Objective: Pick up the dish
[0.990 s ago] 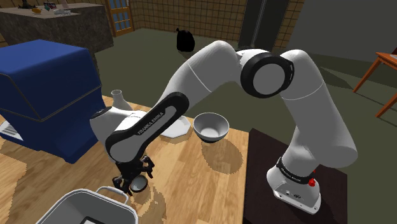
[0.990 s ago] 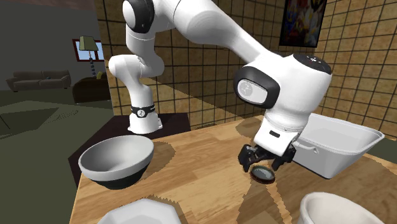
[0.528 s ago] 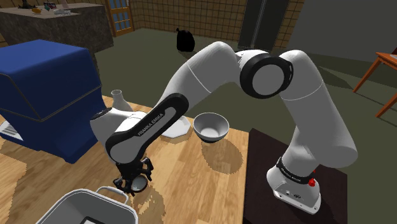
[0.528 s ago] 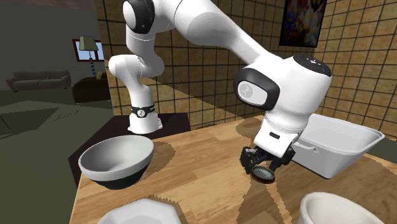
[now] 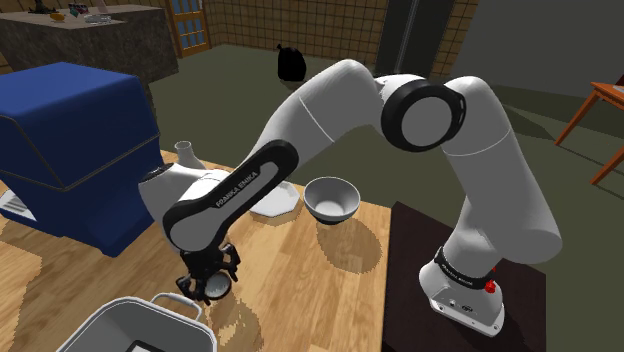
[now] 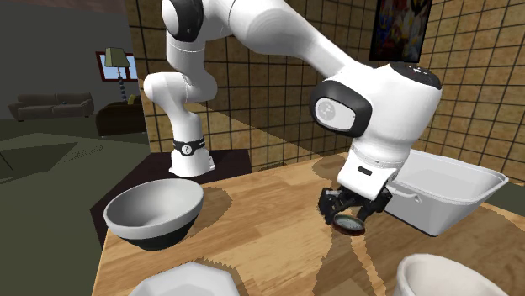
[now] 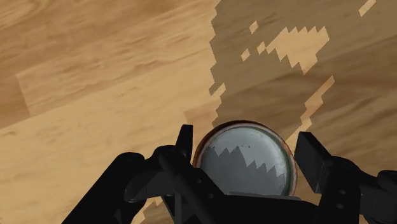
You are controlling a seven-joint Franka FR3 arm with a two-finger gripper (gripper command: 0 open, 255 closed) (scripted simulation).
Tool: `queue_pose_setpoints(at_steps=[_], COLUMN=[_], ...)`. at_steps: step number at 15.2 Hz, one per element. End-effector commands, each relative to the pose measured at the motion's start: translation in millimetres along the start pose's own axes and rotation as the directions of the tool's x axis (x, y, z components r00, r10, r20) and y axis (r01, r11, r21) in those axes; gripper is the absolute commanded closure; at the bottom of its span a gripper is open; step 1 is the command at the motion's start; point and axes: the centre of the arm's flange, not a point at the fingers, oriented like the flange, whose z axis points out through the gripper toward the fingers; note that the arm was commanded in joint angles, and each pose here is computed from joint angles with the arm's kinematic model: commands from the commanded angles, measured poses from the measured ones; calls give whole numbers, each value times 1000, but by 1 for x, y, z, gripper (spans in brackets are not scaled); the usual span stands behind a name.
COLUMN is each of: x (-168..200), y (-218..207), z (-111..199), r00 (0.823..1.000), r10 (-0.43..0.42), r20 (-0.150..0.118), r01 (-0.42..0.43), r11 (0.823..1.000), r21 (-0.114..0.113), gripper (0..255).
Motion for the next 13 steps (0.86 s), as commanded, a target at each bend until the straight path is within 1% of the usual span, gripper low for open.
queue_pose_setpoints(at_steps=[1, 11, 13], x=[-4, -21, -21], y=[0, 1, 2], z=[-10, -60, -61], r00=[1000, 1000, 1000], r10=[0, 0, 0], r20=[0, 0, 0], r01=[0, 0, 0], r11=[1000, 1000, 1000], r21=[0, 0, 0], gripper=[255, 255, 255])
